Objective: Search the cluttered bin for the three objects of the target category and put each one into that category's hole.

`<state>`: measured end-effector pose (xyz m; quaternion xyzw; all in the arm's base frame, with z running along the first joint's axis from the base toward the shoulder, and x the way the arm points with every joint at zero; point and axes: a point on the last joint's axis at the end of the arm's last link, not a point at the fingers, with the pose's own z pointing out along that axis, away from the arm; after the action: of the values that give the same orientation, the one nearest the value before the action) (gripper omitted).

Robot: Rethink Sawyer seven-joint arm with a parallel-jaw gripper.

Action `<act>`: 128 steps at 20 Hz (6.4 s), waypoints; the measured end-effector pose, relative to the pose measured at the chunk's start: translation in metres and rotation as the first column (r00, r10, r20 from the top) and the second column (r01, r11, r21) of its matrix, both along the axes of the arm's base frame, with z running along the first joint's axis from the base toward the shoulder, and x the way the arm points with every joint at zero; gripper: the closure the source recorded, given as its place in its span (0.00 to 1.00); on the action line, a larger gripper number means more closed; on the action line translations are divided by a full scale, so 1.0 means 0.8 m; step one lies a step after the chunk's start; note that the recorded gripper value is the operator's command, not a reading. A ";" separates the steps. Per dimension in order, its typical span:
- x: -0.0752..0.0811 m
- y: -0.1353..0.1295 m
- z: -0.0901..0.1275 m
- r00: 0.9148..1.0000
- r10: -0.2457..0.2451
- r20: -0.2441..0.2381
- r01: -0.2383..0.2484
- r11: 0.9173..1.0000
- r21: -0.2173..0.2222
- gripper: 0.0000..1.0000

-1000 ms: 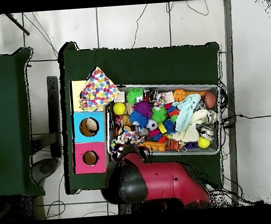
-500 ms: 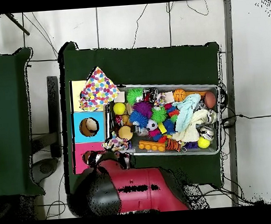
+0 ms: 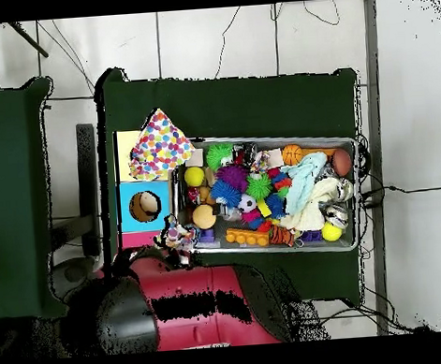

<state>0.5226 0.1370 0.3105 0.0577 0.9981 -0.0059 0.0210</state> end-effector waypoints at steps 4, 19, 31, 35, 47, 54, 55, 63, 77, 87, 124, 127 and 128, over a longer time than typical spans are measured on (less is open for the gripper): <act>0.026 0.014 0.032 0.999 0.018 0.028 -0.018 1.000 -0.002 1.00; 0.117 0.083 0.054 0.989 0.098 0.114 -0.100 0.995 0.017 1.00; 0.144 0.095 -0.049 0.994 0.101 0.029 -0.101 0.995 0.016 1.00; 0.151 0.087 -0.079 0.995 0.089 0.043 -0.089 0.996 0.014 1.00; 0.159 0.073 -0.115 0.996 0.068 0.049 -0.069 0.998 0.008 1.00; 0.164 0.069 -0.123 0.997 0.062 0.045 -0.062 0.998 0.002 1.00; 0.166 0.069 -0.125 0.997 0.061 0.045 -0.061 0.998 0.003 1.00; 0.188 0.070 -0.111 0.995 0.058 0.082 -0.059 0.998 0.004 1.00; 0.246 0.076 -0.005 0.984 0.052 0.170 -0.052 0.999 -0.001 1.00; 0.249 0.075 0.021 0.981 0.049 0.188 -0.049 0.999 -0.002 1.00; 0.187 0.017 -0.176 0.990 -0.009 0.139 0.006 1.000 0.023 1.00; 0.178 0.017 -0.200 0.990 -0.010 0.141 0.006 1.000 0.027 1.00; 0.176 0.017 -0.207 0.990 -0.010 0.144 0.006 1.000 0.028 1.00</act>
<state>0.6634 0.1510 0.1450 0.0622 0.9937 0.0121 0.0920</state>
